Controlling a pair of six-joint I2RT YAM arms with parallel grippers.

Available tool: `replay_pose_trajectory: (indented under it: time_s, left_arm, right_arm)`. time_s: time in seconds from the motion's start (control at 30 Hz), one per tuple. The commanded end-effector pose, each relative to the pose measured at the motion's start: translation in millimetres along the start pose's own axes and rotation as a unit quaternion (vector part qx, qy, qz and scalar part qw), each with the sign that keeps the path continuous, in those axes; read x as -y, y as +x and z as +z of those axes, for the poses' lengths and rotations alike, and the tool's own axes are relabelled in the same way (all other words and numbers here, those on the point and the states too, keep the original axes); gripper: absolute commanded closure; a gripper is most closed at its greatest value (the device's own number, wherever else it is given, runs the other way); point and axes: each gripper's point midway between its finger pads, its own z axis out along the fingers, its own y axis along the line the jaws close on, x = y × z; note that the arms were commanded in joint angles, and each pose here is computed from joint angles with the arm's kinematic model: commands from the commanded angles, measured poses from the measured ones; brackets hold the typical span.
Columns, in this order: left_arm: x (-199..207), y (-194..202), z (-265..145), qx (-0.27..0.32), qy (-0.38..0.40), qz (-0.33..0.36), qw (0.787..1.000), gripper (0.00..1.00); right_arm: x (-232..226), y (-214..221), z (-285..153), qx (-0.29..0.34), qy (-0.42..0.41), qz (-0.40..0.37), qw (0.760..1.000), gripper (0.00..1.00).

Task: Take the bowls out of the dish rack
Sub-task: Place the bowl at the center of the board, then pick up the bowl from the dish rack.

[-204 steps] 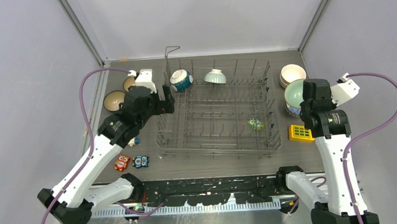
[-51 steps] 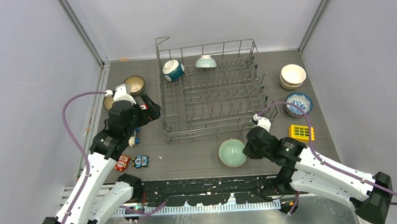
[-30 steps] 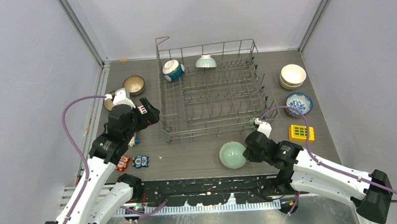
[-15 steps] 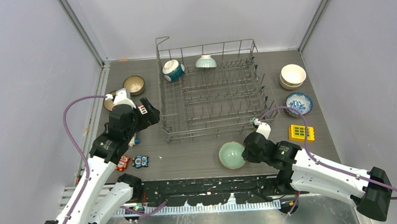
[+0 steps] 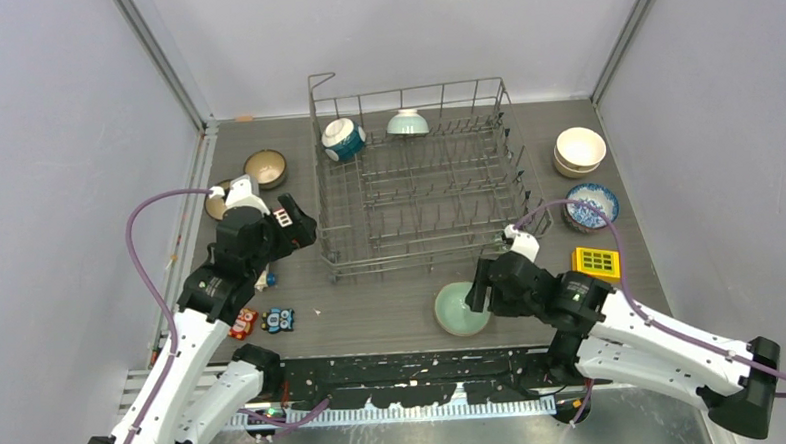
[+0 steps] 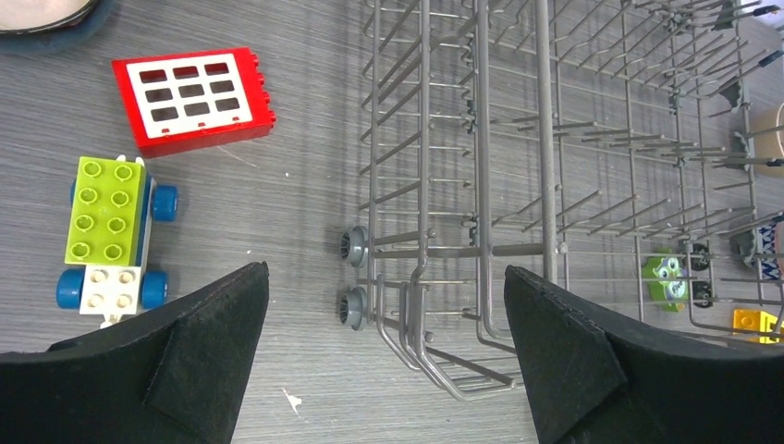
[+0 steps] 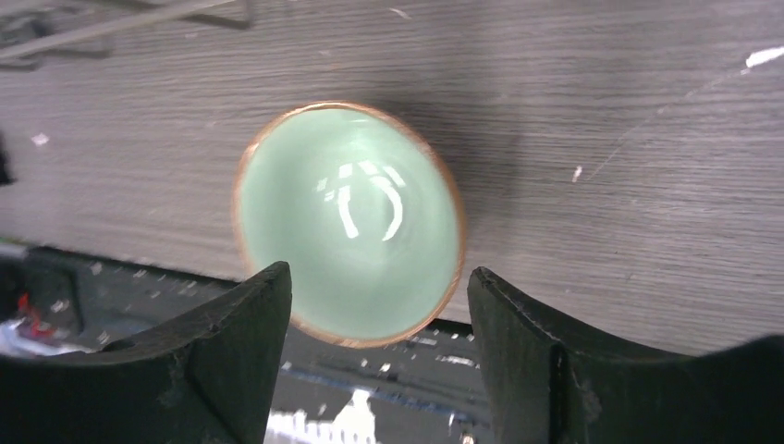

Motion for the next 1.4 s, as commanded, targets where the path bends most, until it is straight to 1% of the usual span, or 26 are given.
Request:
replay_pose_trajectory:
  time_s: [0.0,0.1,0.17,0.23,0.3,0.33,0.43,0.5,0.53,0.57,0.67,0.77,0.83,0.9,0.97,1.13,1.23,1.37]
  left_arm:
    - [1.8,-7.6,-3.7,0.007,0.003,0.017,1.000,0.00]
    - [2.3,-11.0,-4.5,0.011,0.003,0.024,1.000,0.00]
    - [3.6,-13.9,-4.1,0.013,0.004,0.030,0.999,0.00]
    - [5.0,-19.0,-4.2,0.018,0.003,0.037,0.999,0.00]
    - [5.8,-25.2,-4.7,0.024,0.000,0.041,0.999,0.00]
    - [6.6,-28.4,-5.3,0.028,0.000,0.042,0.999,0.00]
    - [11.0,-38.4,-9.6,0.040,0.004,0.040,0.998,0.00]
    - [12.9,-42.7,-12.7,0.043,0.005,0.040,0.998,0.00]
    - [13.0,-44.2,-14.1,0.043,0.004,0.040,0.998,0.00]
    - [13.3,-46.2,-15.4,0.045,0.003,0.040,0.998,0.00]
    - [14.1,-49.7,-17.1,0.048,0.002,0.039,0.998,0.00]
    - [16.8,-51.0,-15.6,0.049,0.006,0.035,0.998,0.00]
    - [18.4,-51.2,-12.8,0.049,0.008,0.033,0.998,0.00]
    - [18.8,-49.8,-9.0,0.048,0.008,0.030,0.998,0.00]
    - [19.8,-48.6,-4.5,0.047,0.009,0.027,0.998,0.00]
    - [19.8,-48.2,4.2,0.045,0.002,0.027,0.999,0.00]
    - [19.6,-48.7,5.7,0.045,0.000,0.029,0.999,0.00]
    - [19.6,-46.8,8.6,0.042,0.000,0.029,0.999,0.00]
  right_arm:
    - [-33.0,-26.5,-58.0,-0.005,-0.064,-0.054,0.996,0.25]
    - [-54.7,-53.7,-110.6,0.001,-0.102,-0.109,0.989,0.24]
    - [-69.5,-77.4,-142.8,0.019,-0.118,-0.136,0.983,0.22]
    - [-93.7,-111.5,-170.9,0.067,-0.144,-0.136,0.978,0.21]
    - [-127.1,-149.8,-190.7,0.132,-0.179,-0.125,0.967,0.20]
    - [-142.6,-171.4,-195.6,0.173,-0.190,-0.110,0.960,0.20]
    - [-179.0,-218.9,-191.7,0.249,-0.197,-0.074,0.945,0.19]
    - [-199.8,-248.9,-181.1,0.274,-0.214,-0.033,0.937,0.19]
    - [-207.8,-265.2,-172.3,0.275,-0.231,-0.002,0.933,0.19]
    - [-216.2,-278.3,-161.7,0.263,-0.263,0.041,0.927,0.19]
    - [-220.0,-328.9,-128.9,0.275,-0.323,0.147,0.894,0.19]
    - [-214.2,-367.1,-92.5,0.295,-0.328,0.207,0.873,0.20]
    - [-214.2,-387.3,-72.1,0.304,-0.339,0.240,0.857,0.20]
    - [-211.0,-402.4,-47.1,0.306,-0.336,0.275,0.847,0.19]
    - [-205.3,-413.0,-15.6,0.302,-0.326,0.313,0.839,0.20]
    - [-197.3,-425.8,34.1,0.296,-0.308,0.383,0.819,0.22]
    - [-190.8,-422.3,61.2,0.279,-0.285,0.420,0.815,0.22]
    - [-168.2,-412.7,91.1,0.277,-0.237,0.467,0.805,0.23]
